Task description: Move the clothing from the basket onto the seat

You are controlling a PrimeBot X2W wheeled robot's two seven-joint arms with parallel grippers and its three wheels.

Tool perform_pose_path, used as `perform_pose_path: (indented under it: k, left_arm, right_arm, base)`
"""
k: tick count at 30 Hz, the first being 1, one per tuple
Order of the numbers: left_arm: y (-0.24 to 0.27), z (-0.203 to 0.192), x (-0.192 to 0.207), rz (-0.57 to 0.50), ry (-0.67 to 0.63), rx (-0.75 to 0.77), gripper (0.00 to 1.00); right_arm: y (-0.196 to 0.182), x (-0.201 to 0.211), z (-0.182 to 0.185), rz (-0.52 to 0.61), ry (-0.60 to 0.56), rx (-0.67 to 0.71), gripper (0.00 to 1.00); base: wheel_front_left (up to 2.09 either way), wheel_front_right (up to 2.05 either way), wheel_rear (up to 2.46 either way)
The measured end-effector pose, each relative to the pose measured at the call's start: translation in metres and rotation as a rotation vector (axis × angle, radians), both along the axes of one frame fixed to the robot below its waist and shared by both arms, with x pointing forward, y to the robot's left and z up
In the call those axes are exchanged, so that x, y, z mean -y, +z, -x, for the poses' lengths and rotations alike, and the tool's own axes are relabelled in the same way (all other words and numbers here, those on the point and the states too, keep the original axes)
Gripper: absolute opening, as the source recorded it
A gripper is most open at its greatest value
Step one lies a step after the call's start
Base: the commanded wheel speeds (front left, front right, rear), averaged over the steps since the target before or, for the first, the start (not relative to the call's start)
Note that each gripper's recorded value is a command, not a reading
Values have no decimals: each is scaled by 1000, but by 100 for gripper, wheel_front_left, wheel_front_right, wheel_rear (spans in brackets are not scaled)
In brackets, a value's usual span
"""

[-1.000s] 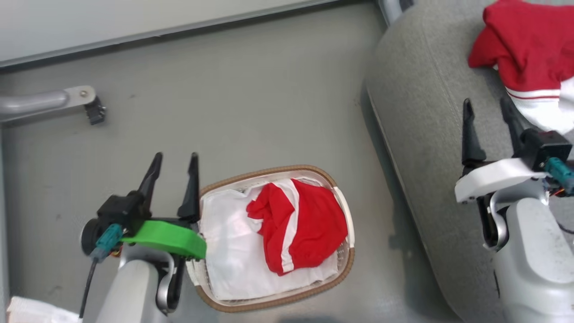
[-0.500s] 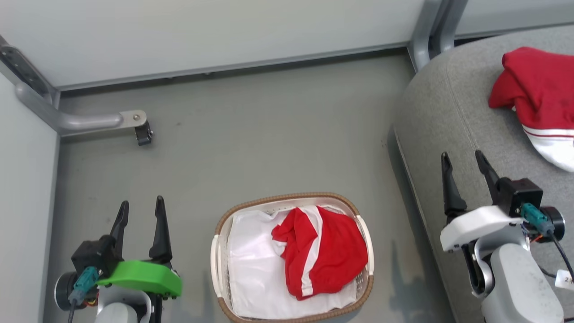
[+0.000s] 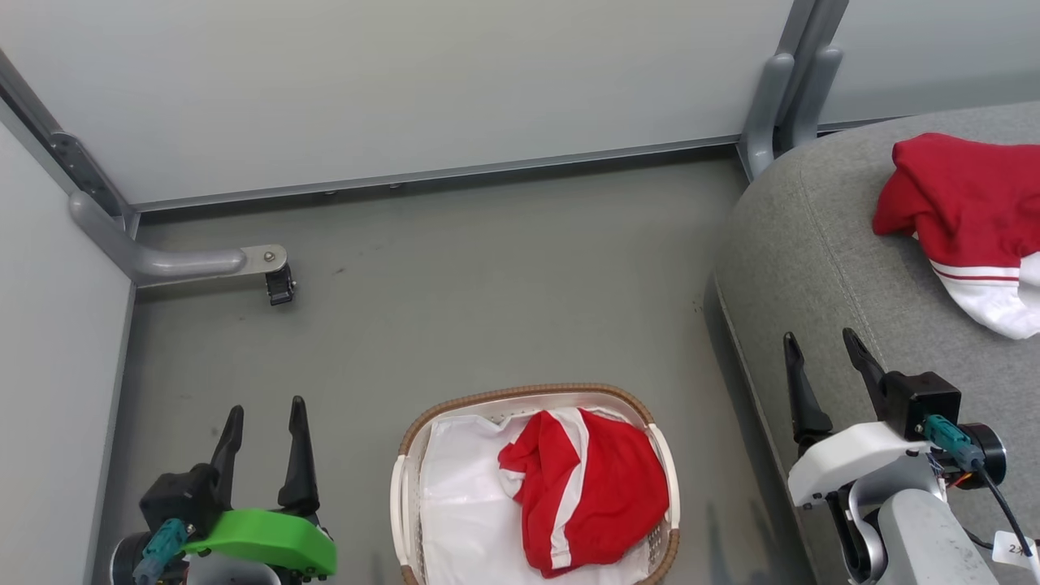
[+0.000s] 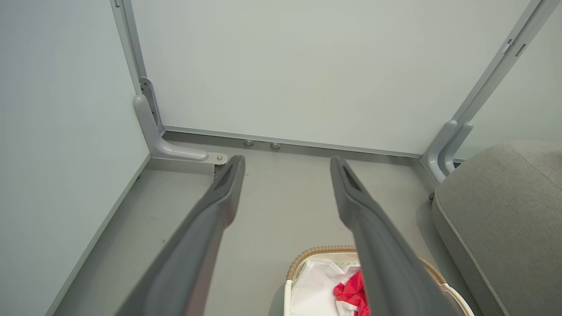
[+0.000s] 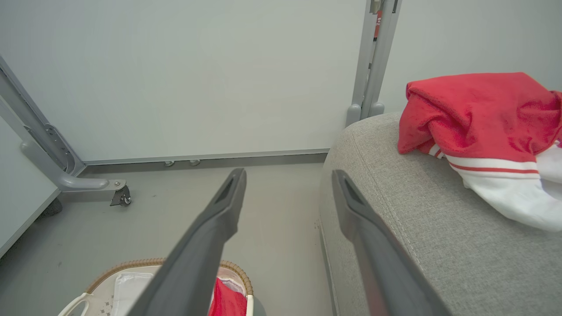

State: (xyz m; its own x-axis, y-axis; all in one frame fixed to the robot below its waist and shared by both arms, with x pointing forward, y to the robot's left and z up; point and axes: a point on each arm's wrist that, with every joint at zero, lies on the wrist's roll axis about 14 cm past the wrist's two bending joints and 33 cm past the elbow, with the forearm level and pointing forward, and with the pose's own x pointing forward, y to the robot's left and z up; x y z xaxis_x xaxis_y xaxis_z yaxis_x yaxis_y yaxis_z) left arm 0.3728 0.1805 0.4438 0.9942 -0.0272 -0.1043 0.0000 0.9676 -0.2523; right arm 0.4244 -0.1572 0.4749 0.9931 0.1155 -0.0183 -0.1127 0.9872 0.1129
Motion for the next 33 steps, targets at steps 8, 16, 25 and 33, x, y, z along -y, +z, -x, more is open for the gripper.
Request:
perform_pose_path:
  k: [8, 16, 25, 33]
  left_arm:
    - [-11, -4, 23, 12, -66, -33, 100]
    - [-25, -37, 63, 42, -183, -63, 100]
    - [-71, -67, 120, 70, -352, -169, 100]
    - [-137, -72, 160, 67, -483, -334, 100]
  right_arm:
    - [2, -2, -8, -3, 6, 10, 100]
    - [16, -8, -41, -8, 24, 75, 100]
    - [24, -7, -77, -14, 29, 144, 100]
    - [11, -2, -101, -26, 29, 154, 100]
  base:
    - [0, 0, 0]
    - [0, 0, 0]
    - [0, 0, 0]
    - [0, 0, 0]
